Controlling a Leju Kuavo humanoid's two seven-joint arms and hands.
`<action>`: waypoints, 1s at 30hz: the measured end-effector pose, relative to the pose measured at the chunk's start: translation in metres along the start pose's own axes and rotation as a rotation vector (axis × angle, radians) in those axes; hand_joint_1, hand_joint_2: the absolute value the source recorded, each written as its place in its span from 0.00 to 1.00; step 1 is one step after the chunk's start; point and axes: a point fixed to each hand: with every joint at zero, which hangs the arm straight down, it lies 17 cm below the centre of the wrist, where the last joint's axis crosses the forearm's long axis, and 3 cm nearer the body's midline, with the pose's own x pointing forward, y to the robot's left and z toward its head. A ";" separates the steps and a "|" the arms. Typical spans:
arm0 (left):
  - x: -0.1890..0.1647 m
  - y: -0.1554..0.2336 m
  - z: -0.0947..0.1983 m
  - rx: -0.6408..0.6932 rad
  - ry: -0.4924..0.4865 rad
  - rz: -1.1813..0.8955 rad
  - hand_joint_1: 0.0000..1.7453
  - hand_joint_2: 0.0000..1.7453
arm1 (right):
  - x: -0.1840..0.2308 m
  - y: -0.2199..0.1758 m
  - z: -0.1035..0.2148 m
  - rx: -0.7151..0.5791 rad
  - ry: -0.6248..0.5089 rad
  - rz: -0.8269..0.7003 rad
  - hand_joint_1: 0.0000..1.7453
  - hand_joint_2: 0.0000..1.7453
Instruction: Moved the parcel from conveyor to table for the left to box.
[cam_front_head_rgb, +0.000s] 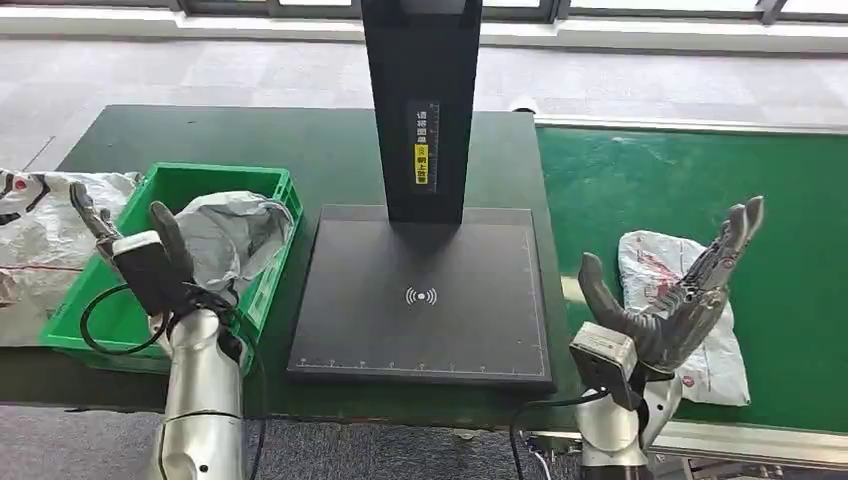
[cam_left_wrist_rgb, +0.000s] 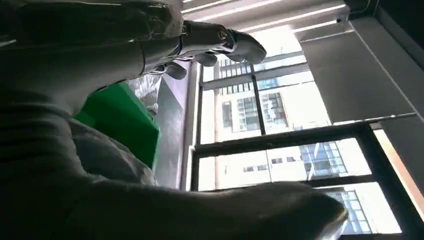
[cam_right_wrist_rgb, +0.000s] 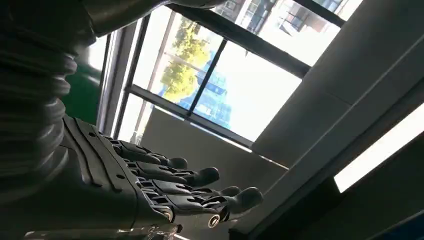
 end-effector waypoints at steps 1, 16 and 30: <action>0.002 -0.002 0.001 -0.006 -0.004 0.010 0.00 0.00 | 0.000 0.000 0.000 0.001 0.000 0.000 0.00 1.00; 0.018 -0.010 0.006 -0.031 -0.012 0.131 0.00 0.00 | -0.012 -0.004 0.004 0.013 0.008 0.051 0.00 1.00; 0.117 0.004 0.026 -0.187 -0.159 0.613 0.00 1.00 | -0.127 -0.023 0.029 0.127 0.189 0.398 0.00 1.00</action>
